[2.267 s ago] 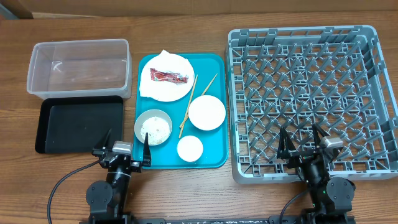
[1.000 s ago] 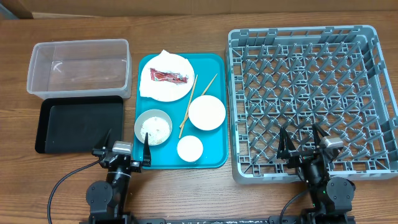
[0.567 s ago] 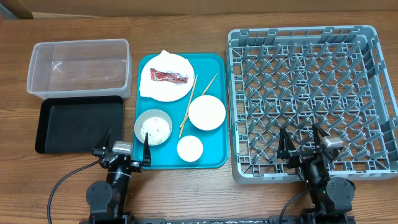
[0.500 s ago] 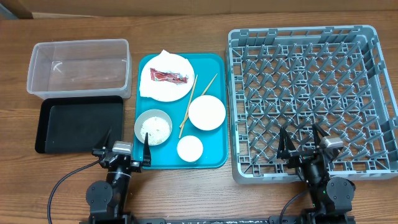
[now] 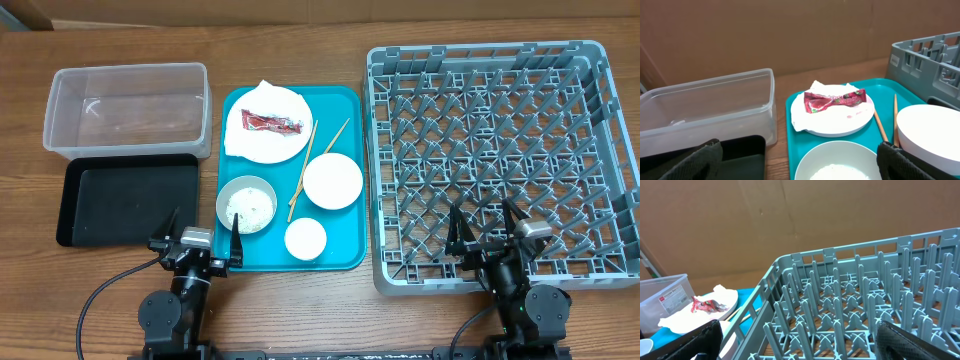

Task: Sort waste into correct bins and load items into the dishwasher

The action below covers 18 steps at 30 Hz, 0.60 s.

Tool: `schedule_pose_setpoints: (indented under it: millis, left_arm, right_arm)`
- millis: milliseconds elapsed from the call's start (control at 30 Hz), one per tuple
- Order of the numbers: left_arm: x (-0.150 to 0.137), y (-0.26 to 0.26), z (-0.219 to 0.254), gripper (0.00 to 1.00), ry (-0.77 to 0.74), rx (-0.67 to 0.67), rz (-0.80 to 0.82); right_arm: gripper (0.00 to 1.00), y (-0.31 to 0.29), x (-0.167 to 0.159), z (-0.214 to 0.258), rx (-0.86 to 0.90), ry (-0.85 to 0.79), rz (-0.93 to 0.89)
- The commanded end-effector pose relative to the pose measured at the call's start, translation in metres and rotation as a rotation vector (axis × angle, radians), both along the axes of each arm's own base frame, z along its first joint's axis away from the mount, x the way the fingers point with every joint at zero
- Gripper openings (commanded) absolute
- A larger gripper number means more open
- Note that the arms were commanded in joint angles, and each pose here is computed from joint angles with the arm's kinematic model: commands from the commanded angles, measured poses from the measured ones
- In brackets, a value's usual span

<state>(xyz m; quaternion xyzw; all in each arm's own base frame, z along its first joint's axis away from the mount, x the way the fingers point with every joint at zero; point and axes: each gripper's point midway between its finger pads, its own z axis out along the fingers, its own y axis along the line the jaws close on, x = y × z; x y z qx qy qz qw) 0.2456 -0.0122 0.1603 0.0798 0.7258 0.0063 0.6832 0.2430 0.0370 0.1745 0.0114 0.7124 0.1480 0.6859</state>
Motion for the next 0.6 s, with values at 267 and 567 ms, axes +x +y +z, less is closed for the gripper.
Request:
schedule_pose_setpoints:
  millis: [267,567]
  left_arm:
    - [0.0,0.001,0.001,1.0,-0.008,-0.04,0.01]
    - [-0.007,-0.017,0.049,1.0,-0.121,-0.166,-0.099]
  right_arm:
    - [1.0,0.0,0.0,0.004,0.001,-0.029,0.002]
    - [1.0,0.013,-0.011,0.055,0.001,-0.172,0.082]
